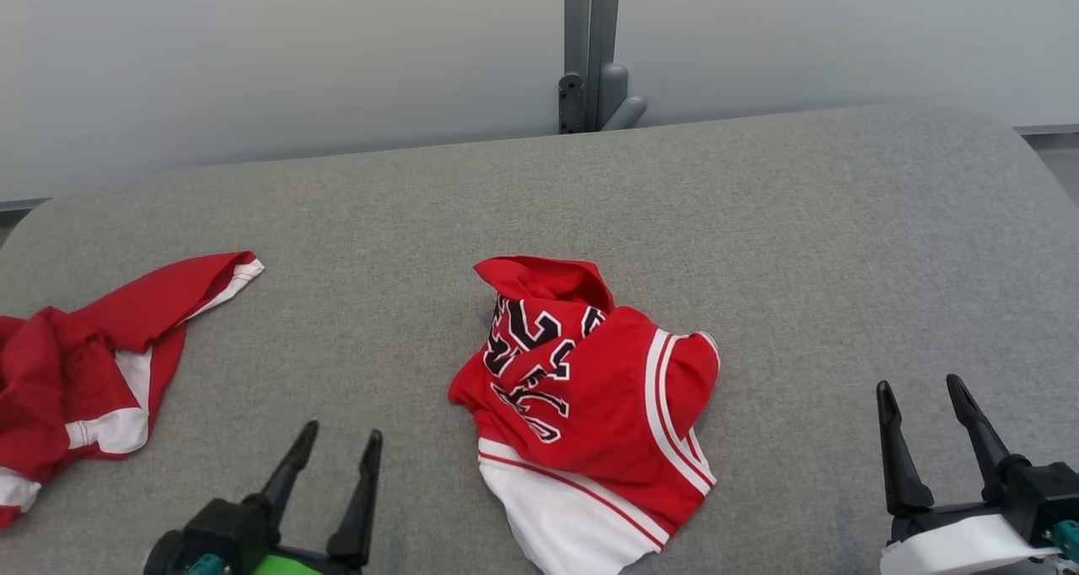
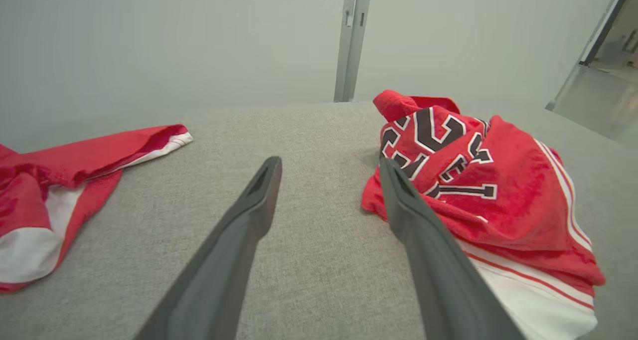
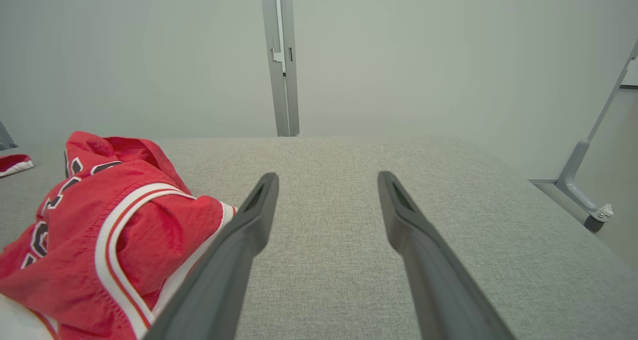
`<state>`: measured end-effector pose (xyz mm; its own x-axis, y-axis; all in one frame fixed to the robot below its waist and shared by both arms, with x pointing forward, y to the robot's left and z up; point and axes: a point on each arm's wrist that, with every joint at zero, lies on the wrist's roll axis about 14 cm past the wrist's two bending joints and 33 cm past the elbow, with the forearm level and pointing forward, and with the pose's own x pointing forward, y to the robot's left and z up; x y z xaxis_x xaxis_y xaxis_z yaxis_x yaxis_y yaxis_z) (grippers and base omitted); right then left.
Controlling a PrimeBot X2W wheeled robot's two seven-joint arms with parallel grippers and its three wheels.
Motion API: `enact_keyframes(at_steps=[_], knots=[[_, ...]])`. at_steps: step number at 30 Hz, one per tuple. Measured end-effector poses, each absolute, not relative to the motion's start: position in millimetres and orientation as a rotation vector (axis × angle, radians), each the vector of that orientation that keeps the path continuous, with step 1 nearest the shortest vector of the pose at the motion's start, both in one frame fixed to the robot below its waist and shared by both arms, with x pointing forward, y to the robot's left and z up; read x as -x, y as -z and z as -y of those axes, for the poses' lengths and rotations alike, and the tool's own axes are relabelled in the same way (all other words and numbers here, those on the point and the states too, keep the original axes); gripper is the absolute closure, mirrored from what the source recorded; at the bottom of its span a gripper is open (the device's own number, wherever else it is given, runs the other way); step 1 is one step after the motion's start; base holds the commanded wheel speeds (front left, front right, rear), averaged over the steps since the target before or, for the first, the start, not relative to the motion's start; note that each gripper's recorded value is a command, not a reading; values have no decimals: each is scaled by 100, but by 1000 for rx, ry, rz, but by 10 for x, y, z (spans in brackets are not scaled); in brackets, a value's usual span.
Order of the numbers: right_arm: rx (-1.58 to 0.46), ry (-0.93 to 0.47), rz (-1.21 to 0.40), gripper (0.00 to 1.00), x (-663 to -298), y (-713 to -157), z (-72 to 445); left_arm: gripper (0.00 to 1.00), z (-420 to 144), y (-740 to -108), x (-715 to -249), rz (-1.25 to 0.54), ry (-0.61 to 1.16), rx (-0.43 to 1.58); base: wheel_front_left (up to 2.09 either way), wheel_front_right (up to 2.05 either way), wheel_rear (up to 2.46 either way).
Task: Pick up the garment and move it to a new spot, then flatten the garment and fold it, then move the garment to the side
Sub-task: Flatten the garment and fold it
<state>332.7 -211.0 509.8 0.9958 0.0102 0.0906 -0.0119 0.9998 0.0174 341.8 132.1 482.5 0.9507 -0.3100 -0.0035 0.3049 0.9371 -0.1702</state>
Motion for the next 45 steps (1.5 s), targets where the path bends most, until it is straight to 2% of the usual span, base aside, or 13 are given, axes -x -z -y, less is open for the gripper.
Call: enact_keyframes(at_steps=[6, 14, 28, 29, 30, 34, 38, 45], knots=[[-25, -16, 93, 0, -3385, -5106, 2079, 0, -768, -4541, -3366, -243, 467, 272, 0, 0, 0], [-40, 20, 76, 0, -3435, -5049, 2145, 0, -436, -4086, -3279, -501, 534, 353, 0, 0, 0], [-47, 82, 53, 0, -3399, -4975, 2288, 0, -216, -3740, -3177, -708, 564, 421, 0, 0, 0], [-48, 84, 54, 0, -3401, -4980, 2291, 53, -182, -3748, -3170, -710, 572, 432, 0, 0, 0], [-49, 86, 56, 0, -3401, -4983, 2296, 100, -147, -3756, -3159, -713, 580, 440, 0, 0, 0], [-48, 97, 57, 0, -3384, -4988, 2330, 100, 78, -3876, -3083, -728, 645, 510, 0, 0, 0], [-46, 107, 60, 0, -3362, -5001, 2362, 100, 310, -4275, -3151, -651, 721, 636, 0, 0, 0], [-45, 122, 66, 0, -3321, -5018, 2403, 100, 462, -5275, -3520, -376, 822, 834, 0, 0, 0]])
